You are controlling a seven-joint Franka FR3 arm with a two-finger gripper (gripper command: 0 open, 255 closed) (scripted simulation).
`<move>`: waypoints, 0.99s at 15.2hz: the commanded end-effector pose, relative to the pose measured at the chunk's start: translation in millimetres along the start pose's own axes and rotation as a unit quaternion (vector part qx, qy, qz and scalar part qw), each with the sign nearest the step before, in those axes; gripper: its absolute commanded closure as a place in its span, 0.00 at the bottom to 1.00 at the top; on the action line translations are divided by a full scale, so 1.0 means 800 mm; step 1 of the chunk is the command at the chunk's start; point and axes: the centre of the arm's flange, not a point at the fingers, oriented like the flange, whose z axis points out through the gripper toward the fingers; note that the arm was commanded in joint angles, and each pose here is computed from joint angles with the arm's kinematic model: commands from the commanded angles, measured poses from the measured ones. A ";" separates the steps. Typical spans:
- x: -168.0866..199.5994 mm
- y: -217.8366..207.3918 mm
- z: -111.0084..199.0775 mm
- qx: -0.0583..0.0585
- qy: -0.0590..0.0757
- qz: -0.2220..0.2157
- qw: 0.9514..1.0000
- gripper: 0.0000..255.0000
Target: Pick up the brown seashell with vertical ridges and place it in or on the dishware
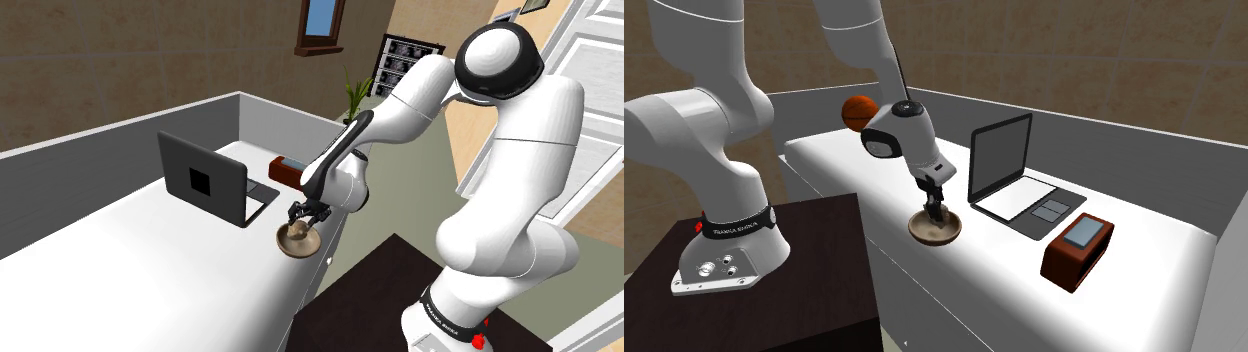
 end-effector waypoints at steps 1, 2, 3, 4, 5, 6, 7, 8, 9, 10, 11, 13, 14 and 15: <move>0.000 0.000 0.000 0.000 0.000 0.000 1.000 1.00; 0.000 0.000 0.000 0.000 0.000 0.000 1.000 0.00; 0.000 0.000 0.000 0.000 0.000 0.000 1.000 0.00; 0.000 0.000 0.000 0.000 0.000 0.000 1.000 0.00; 0.000 0.000 0.000 0.000 0.000 0.000 1.000 0.00; 0.000 0.000 0.000 0.000 0.000 0.000 1.000 0.00; 0.000 0.000 0.000 0.000 0.000 0.000 1.000 0.00; 0.000 0.000 -0.016 0.000 0.000 0.000 1.000 0.00; 0.000 0.000 -0.033 0.000 0.000 0.000 1.000 0.00; 0.000 0.000 -0.049 0.000 0.000 0.000 1.000 0.00; 0.000 0.000 -0.062 0.000 0.000 0.000 1.000 0.00; 0.000 0.000 -0.062 0.000 0.000 0.000 1.000 0.00; 0.000 0.000 -0.062 0.000 0.000 0.000 1.000 0.00; 0.000 0.000 -0.062 0.000 0.000 0.000 1.000 0.00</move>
